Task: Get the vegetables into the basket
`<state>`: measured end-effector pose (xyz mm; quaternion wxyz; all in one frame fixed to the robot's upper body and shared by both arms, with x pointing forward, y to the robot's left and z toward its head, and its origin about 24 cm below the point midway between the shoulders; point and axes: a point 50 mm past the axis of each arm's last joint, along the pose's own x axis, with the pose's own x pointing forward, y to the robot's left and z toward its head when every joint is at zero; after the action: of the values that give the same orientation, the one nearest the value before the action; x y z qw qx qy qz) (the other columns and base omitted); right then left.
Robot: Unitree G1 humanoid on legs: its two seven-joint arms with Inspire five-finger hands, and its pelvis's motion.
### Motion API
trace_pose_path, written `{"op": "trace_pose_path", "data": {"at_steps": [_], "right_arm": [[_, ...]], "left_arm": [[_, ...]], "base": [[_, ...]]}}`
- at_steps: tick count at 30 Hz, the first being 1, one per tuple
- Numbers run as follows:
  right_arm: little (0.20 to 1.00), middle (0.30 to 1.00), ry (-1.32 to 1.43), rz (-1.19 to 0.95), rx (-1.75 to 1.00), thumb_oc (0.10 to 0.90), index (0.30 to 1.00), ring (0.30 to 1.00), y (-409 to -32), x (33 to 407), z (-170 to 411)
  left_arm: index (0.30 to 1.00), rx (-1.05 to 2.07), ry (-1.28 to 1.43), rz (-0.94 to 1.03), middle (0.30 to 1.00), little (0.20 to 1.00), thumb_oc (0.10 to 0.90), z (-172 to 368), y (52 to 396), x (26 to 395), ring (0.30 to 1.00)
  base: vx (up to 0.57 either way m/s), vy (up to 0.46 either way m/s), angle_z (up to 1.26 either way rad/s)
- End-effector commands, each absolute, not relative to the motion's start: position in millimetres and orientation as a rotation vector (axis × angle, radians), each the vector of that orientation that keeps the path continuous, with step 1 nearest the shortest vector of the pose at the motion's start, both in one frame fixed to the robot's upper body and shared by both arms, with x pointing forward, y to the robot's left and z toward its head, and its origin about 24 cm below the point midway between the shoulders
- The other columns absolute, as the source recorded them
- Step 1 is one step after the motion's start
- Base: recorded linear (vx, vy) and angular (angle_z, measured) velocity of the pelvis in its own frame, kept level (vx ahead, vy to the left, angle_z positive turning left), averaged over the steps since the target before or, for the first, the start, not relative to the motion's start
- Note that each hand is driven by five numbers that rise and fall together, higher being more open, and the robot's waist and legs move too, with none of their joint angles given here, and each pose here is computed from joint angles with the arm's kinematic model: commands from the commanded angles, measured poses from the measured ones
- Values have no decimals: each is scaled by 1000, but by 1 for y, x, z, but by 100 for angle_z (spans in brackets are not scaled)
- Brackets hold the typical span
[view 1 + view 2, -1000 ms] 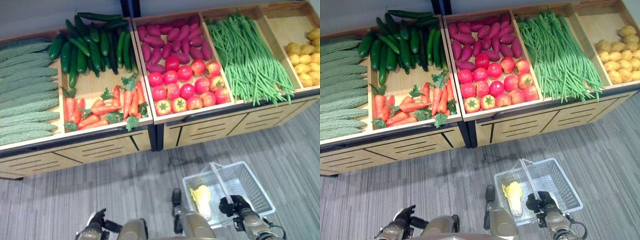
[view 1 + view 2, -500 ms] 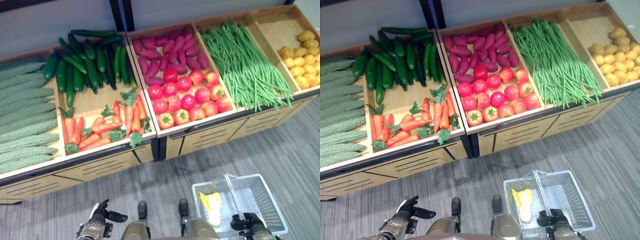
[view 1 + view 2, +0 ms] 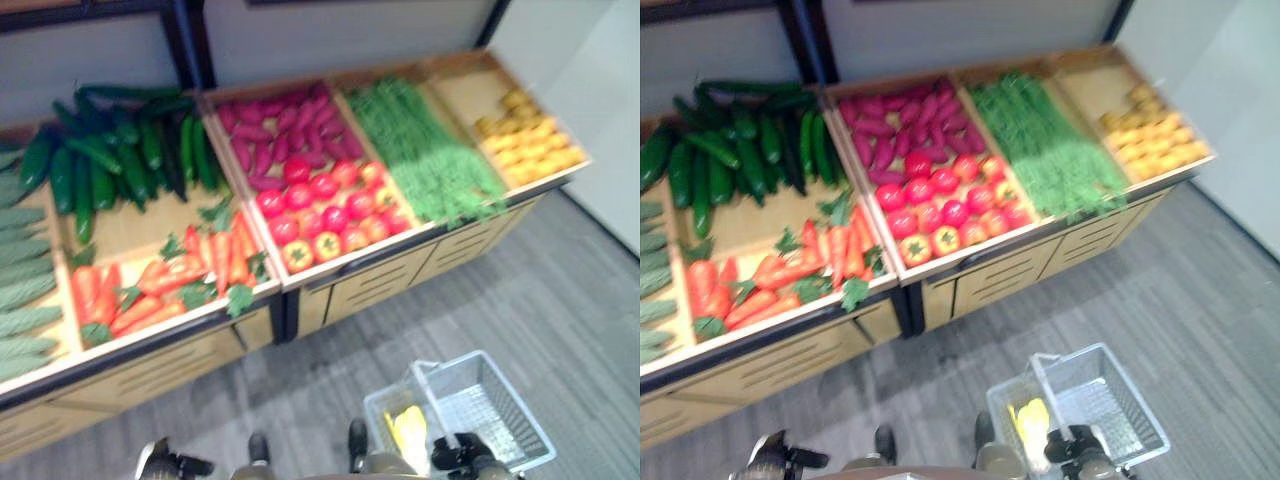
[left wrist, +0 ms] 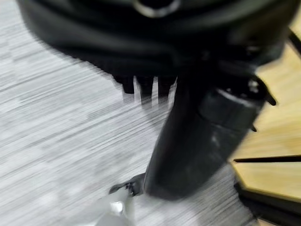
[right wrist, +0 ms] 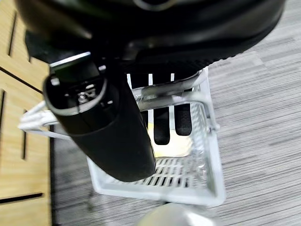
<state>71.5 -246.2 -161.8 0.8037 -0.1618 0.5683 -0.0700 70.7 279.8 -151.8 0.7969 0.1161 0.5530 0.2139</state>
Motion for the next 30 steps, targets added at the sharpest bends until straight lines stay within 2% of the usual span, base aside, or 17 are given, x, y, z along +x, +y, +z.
{"op": "trace_pose_path", "data": {"at_steps": [1, 5, 8, 12, 14, 15, 19, 20, 22, 25, 28, 30], "right_arm": [[300, 300, 1135, -205, -406, 400, 300, 300, -266, 95, -151], [300, 300, 1143, -197, -440, 400, 300, 300, -268, 90, -151], [300, 300, 1152, -186, -476, 400, 300, 300, -270, 84, -152], [300, 300, 1139, -174, -500, 400, 300, 300, -270, 83, -151], [300, 300, 1134, -175, -506, 400, 300, 300, -271, 83, -151], [300, 300, 1127, -178, -530, 400, 300, 300, -272, 81, -150], [300, 300, 1122, -187, -554, 400, 300, 300, -273, 77, -150], [300, 300, 1124, -196, -551, 400, 300, 300, -273, 74, -151], [300, 300, 1135, -208, -547, 400, 300, 300, -273, 69, -151], [300, 300, 1147, -231, -536, 400, 300, 300, -276, 66, -151], [300, 300, 1142, -233, -530, 400, 300, 300, -278, 68, -150], [300, 300, 1131, -233, -528, 400, 300, 300, -279, 71, -149]], "left_arm": [[1000, 169, 1145, 654, 1000, 1000, 900, -144, 297, 80, 1000], [1000, 2, 1119, 945, 1000, 1000, 900, -141, 307, 64, 1000], [1000, 4, 1101, 1155, 1000, 1000, 900, -132, 328, 48, 1000], [1000, 53, 1075, 1272, 1000, 1000, 900, -123, 343, 43, 1000], [1000, 65, 1050, 1305, 1000, 1000, 900, -119, 349, 45, 1000], [1000, 173, 938, 1393, 1000, 1000, 900, -101, 368, 58, 1000], [1000, 328, 681, 1478, 1000, 1000, 900, -65, 393, 87, 1000], [1000, 430, 486, 1460, 1000, 1000, 900, -36, 403, 108, 1000], [1000, 560, 350, 1402, 1000, 1000, 900, -13, 403, 119, 1000], [1000, 683, 304, 1335, 1000, 1000, 900, -3, 402, 123, 1000], [1000, 857, 126, 1208, 1000, 1000, 900, 32, 397, 150, 1000], [1000, 903, 98, 1166, 1000, 1000, 900, 40, 396, 155, 1000]], "base": [[23, -27, 19], [26, -23, 8], [24, -15, 8], [11, -2, 0], [0, 0, 0], [0, 0, 0], [-1, 0, -1], [0, 0, 0], [0, 0, 0], [0, 0, 0], [-1, -3, 2], [-3, -1, 11]]}}
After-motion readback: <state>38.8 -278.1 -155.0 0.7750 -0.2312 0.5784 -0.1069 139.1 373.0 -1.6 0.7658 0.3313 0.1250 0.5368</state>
